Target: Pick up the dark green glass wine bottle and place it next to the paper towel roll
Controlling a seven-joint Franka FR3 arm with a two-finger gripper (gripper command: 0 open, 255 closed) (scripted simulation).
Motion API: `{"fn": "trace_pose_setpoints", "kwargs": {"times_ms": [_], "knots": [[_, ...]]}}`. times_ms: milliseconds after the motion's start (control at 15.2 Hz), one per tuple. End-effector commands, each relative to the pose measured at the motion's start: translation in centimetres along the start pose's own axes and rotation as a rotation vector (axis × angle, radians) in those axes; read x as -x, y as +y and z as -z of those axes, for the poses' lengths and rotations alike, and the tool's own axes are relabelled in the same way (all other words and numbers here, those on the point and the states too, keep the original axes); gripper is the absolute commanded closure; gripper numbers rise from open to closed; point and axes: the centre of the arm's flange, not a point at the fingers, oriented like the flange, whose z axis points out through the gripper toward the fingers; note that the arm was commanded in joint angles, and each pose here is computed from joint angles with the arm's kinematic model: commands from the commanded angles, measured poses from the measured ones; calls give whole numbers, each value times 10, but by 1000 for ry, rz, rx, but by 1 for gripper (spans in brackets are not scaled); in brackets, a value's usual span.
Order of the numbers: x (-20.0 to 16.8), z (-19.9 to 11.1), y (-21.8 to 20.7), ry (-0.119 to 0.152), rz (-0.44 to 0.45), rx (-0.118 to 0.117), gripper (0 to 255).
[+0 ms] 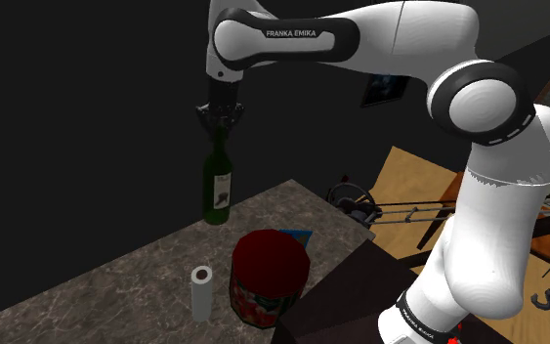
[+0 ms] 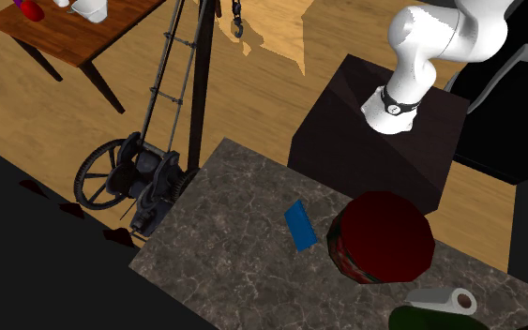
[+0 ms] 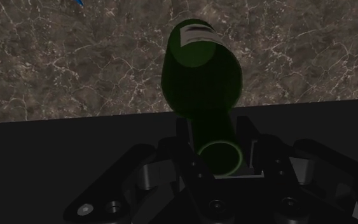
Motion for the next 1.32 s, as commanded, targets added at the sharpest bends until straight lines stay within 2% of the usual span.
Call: {"fn": "trace_pose_setpoints", "kwargs": {"times_ms": [0, 1254], "knots": [[1, -11, 0, 1, 0, 0, 255], [9, -111, 0, 1, 0, 0, 255]]}}
